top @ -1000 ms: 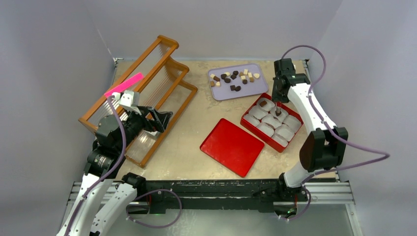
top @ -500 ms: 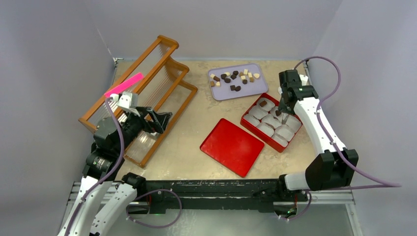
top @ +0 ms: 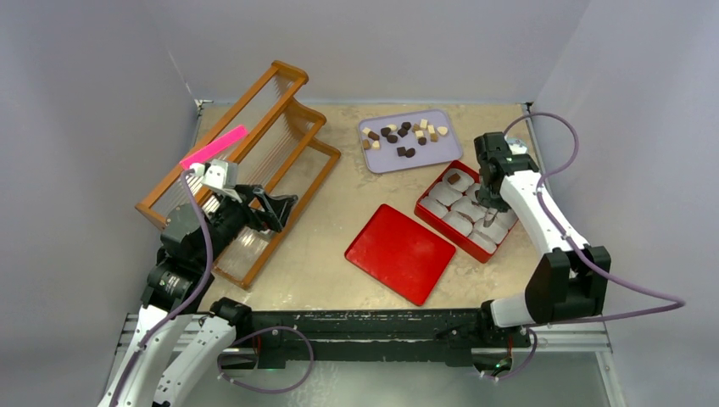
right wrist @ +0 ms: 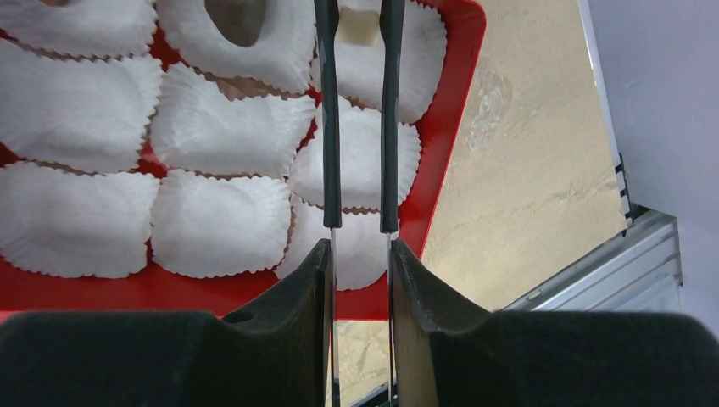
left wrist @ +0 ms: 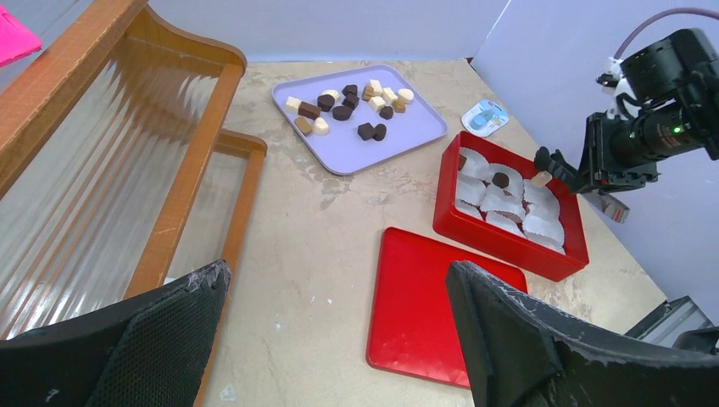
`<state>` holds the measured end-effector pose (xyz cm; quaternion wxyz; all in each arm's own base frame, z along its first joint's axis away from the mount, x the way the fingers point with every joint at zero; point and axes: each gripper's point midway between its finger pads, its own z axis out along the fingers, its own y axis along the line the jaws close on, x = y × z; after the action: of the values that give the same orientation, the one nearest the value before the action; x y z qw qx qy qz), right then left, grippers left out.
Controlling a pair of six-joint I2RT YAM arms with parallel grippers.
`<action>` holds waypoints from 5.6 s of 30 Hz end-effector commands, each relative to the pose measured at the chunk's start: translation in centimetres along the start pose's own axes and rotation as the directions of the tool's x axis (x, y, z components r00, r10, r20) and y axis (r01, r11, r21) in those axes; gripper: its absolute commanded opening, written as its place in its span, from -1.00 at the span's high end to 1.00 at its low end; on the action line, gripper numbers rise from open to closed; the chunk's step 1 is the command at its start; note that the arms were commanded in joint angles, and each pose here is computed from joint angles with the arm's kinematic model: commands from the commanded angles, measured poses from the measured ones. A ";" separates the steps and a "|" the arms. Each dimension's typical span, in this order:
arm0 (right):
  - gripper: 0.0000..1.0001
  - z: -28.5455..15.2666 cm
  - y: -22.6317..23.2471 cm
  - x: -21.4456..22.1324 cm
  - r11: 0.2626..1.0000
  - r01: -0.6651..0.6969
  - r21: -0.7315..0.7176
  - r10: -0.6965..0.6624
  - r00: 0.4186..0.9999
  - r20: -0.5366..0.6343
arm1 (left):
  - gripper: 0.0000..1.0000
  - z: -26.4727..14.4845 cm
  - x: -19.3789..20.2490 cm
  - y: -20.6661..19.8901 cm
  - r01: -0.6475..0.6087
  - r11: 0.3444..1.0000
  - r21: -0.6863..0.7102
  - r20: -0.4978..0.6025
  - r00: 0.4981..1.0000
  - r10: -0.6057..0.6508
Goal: Pack the chocolate
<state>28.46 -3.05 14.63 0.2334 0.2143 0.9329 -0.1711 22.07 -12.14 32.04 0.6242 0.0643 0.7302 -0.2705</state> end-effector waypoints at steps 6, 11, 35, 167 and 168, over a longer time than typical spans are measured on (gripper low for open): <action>0.39 1.7 -1.2 1.4 0.996 -0.031 0.084 0.033 0.999 -0.030 | -0.95 -0.2 -0.8 -0.2 -0.010 1.000 0.000 0.027 1.000 0.010; 0.40 1.1 -1.4 1.5 0.996 -0.043 0.072 0.045 0.999 -0.022 | -0.95 -0.2 -0.8 -0.2 -0.011 1.000 -0.001 0.027 1.000 0.011; 0.21 0.1 -2.2 0.8 0.996 -0.049 0.073 0.048 0.999 0.022 | -0.95 -0.3 -0.8 -0.2 -0.012 1.000 -0.002 0.032 0.999 0.012; 0.55 -4.6 9.9 1.3 0.933 0.243 -0.264 -0.248 0.969 0.016 | -0.95 -0.7 -1.2 0.1 -0.017 1.000 -0.019 0.051 0.999 0.018; 0.55 -4.6 9.8 1.3 0.935 0.238 -0.262 -0.243 0.970 0.014 | -0.95 -0.7 -1.1 0.1 -0.017 1.000 -0.018 0.050 0.999 0.018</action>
<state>31.18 8.38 14.82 0.2162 0.0422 0.9731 -0.0675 21.91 -11.46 32.48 0.6366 0.0520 0.7244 -0.2594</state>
